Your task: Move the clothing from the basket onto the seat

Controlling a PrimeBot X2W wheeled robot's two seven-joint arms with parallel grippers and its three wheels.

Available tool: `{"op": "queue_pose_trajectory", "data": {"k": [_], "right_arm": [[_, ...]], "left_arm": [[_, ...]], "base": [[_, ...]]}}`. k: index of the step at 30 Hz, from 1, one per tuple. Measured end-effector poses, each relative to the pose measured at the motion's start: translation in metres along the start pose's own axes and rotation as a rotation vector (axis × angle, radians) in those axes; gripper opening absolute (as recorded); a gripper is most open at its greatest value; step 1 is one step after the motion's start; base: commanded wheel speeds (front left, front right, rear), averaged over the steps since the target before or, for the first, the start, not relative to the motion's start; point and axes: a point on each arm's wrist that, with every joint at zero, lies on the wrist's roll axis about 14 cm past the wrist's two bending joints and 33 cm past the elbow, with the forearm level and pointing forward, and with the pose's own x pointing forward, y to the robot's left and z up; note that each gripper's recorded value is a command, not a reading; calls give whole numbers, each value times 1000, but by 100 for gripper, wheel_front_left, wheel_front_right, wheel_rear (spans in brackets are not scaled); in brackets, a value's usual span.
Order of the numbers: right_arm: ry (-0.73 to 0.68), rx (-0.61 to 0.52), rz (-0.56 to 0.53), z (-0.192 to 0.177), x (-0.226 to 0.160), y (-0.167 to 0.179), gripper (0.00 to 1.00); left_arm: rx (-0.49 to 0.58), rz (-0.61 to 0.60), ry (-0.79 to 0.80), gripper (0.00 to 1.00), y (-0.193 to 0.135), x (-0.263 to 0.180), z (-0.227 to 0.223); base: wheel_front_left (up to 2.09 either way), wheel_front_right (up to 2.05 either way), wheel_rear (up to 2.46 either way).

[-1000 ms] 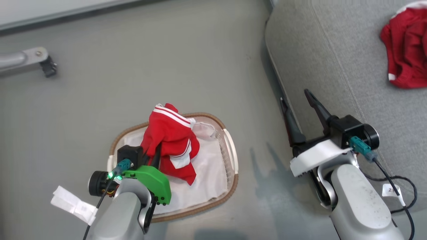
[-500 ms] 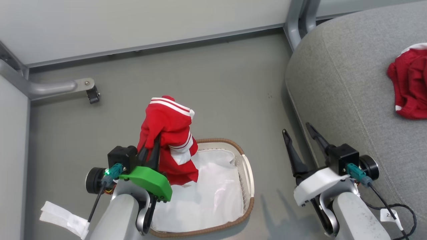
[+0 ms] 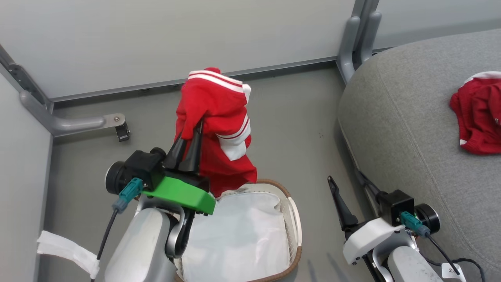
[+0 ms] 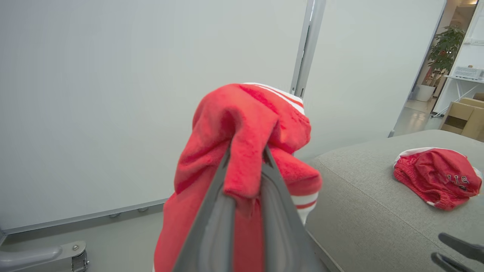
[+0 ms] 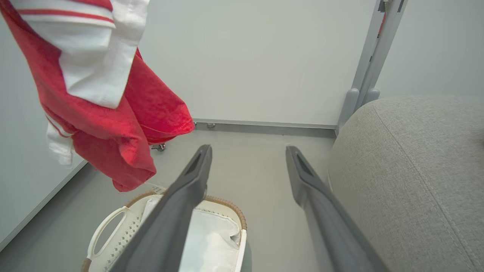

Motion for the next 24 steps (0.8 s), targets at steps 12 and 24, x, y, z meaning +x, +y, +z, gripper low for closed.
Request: {"op": "queue_pose_trajectory", "data": {"k": [12,24], "right_arm": [[-10,-32,104,4,0,33,100],[-160,-107,412,57,36,122,100]], "left_arm": [[-35,-80,-75,0,-28,7,24],[-77,-84,-42,0,-34,4,12]], "base": [[0,0,0],[0,0,0]]}}
